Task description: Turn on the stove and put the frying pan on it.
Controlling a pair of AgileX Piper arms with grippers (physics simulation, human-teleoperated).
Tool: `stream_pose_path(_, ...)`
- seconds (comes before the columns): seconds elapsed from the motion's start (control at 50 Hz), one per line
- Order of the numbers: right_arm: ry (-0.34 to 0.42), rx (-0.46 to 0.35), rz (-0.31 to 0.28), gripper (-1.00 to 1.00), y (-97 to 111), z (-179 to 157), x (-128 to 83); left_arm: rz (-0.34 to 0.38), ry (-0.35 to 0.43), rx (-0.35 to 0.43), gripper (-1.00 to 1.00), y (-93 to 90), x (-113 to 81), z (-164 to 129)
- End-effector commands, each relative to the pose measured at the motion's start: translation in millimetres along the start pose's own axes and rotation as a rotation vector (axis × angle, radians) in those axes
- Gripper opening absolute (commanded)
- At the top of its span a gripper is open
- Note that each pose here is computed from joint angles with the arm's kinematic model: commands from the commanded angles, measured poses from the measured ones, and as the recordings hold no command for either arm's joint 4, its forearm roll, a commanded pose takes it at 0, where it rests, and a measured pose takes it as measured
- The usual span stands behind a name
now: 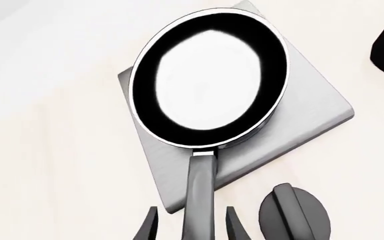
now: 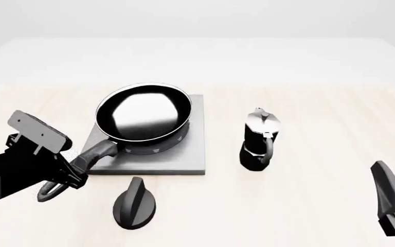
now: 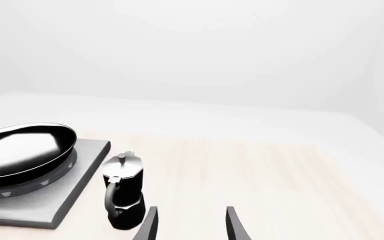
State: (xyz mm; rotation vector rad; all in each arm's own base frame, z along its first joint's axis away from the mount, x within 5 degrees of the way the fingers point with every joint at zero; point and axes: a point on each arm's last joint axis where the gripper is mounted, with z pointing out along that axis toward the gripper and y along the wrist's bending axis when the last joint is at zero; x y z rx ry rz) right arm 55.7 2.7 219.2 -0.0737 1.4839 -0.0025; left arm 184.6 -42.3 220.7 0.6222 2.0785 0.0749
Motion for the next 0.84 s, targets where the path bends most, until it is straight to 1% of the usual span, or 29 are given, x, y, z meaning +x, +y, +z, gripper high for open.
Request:
stream_pose_path(0.02, -0.006, -0.001, -0.001, 1.0, -0.1, -0.4, -4.3, 0.0, -0.046, -0.007, 1.0, 3.3, -14.9, -21.2)
stream_pose_path(0.26, -0.013, -0.005, -0.001, 1.0, 0.0, -0.7, -6.9, -0.023, -0.112, -0.02, 1.0, 7.3, -29.6, -51.1)
stream_pose_path(0.36, -0.013, -0.008, 0.0, 1.0, 0.1, -1.1, -6.8, -0.064, -0.155, -0.023, 1.0, 8.3, -35.4, -71.8)
stream_pose_path(0.46, -0.014, -0.009, 0.0, 1.0, 0.2, -0.8, -6.9, -0.072, -0.164, -0.024, 1.0, 6.6, -30.5, -79.3)
stream_pose_path(0.52, -0.018, -0.008, 0.001, 1.0, 0.0, -0.1, -9.3, -0.086, -0.18, -0.026, 1.0, 6.0, -28.8, -88.9)
stream_pose_path(0.56, -0.022, -0.006, 0.001, 1.0, -0.2, -1.3, -10.9, -0.105, -0.2, -0.04, 1.0, 8.0, -30.1, -97.9)
stream_pose_path(0.7, -0.031, -0.001, 0.003, 1.0, -0.7, -1.9, -15.1, -0.13, -0.232, -0.064, 1.0, 9.0, -25.9, -117.6)
stream_pose_path(0.72, -0.038, 0.002, 0.001, 1.0, -1.0, -2.7, -18.5, -0.136, -0.241, -0.069, 1.0, 9.2, -25.5, -121.3)
stream_pose_path(0.74, -0.038, 0.002, 0.001, 1.0, -1.0, -2.7, -18.5, -0.157, -0.249, -0.064, 1.0, 8.6, -25.0, -126.8)
stream_pose_path(0.84, -0.052, 0.005, 0.0, 1.0, -1.4, -4.1, -25.9, -0.174, -0.273, -0.08, 1.0, 7.7, -19.5, -141.6)
